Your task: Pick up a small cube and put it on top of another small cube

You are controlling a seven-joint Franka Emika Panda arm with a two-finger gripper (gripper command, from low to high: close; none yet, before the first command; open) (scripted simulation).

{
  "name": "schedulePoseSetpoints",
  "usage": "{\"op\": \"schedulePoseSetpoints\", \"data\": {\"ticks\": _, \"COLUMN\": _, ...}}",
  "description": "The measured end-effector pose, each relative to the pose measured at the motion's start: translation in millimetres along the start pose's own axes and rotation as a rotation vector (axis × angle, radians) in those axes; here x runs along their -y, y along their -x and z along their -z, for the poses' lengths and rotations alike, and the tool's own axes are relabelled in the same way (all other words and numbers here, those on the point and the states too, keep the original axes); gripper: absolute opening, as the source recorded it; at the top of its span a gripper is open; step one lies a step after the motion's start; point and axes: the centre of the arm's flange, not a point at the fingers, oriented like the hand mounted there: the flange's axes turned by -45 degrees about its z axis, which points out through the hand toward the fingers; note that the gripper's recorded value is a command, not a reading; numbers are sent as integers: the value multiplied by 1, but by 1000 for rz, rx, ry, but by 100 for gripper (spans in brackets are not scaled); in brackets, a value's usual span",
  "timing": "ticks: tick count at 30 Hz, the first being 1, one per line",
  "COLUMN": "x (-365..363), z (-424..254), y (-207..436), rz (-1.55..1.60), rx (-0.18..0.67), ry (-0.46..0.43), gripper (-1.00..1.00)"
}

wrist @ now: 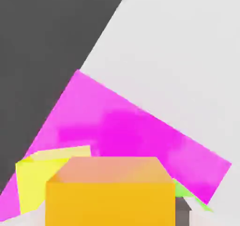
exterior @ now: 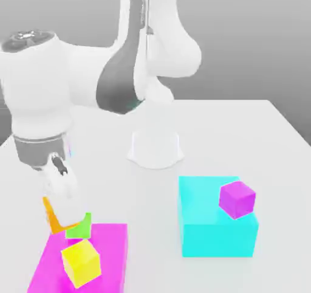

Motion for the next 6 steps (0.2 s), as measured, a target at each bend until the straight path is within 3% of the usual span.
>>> {"op": "schedulePoseSetpoints", "data": {"ticks": 2, "x": 3, "z": -26, "y": -1, "rz": 0, "rx": 0, "ry": 0, "gripper": -100}}
{"op": "schedulePoseSetpoints", "data": {"ticks": 3, "x": 4, "z": -39, "y": -1, "rz": 0, "rx": 0, "ry": 1, "gripper": 100}}
{"op": "schedulePoseSetpoints", "data": {"ticks": 6, "x": 4, "z": -39, "y": -1, "rz": 0, "rx": 0, "ry": 1, "gripper": 100}}
